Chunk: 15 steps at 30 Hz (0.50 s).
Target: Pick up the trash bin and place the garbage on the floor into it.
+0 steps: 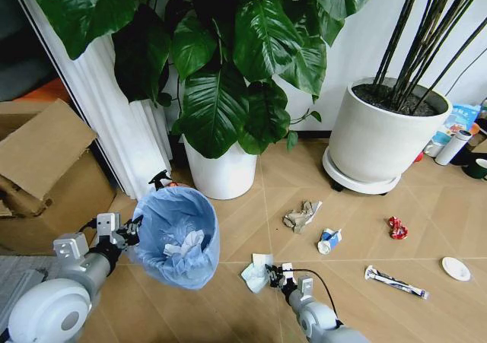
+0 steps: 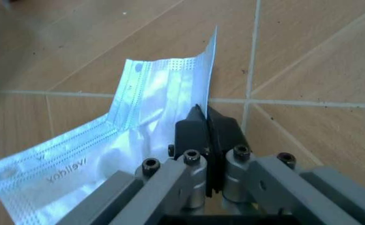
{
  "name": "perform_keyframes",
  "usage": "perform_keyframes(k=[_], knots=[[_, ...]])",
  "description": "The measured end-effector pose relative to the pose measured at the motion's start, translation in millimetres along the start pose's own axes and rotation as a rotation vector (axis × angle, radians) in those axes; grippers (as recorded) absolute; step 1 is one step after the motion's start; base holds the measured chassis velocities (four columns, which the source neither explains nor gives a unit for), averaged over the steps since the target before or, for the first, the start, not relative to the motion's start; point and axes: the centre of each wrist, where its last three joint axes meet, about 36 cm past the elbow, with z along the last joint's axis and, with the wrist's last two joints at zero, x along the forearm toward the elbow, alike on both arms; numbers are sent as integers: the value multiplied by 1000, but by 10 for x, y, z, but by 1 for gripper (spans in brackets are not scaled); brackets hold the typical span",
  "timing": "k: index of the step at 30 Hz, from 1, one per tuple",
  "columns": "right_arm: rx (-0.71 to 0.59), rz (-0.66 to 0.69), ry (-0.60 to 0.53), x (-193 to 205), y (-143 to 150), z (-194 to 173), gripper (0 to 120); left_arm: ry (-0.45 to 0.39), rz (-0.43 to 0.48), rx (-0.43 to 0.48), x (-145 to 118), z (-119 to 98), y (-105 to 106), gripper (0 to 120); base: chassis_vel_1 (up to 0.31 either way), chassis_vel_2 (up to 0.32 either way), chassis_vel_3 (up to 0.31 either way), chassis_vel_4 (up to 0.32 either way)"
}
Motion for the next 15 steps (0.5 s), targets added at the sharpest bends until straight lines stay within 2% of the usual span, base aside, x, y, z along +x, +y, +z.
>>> perform_keyframes(k=[8, 12, 15], knots=[[0, -2, 0, 19, -23, -8, 0, 2, -1, 2, -9, 6, 5, 0, 0, 0, 0, 0], [-3, -6, -29, 76, -55, -107, 0, 5, -2, -2, -11, 8, 14, 0, 0, 0, 0, 0], [16, -23, -102, 238, -216, -333, 0, 24, -4, -26, -29, 19, 62, 0, 0, 0, 0, 0]])
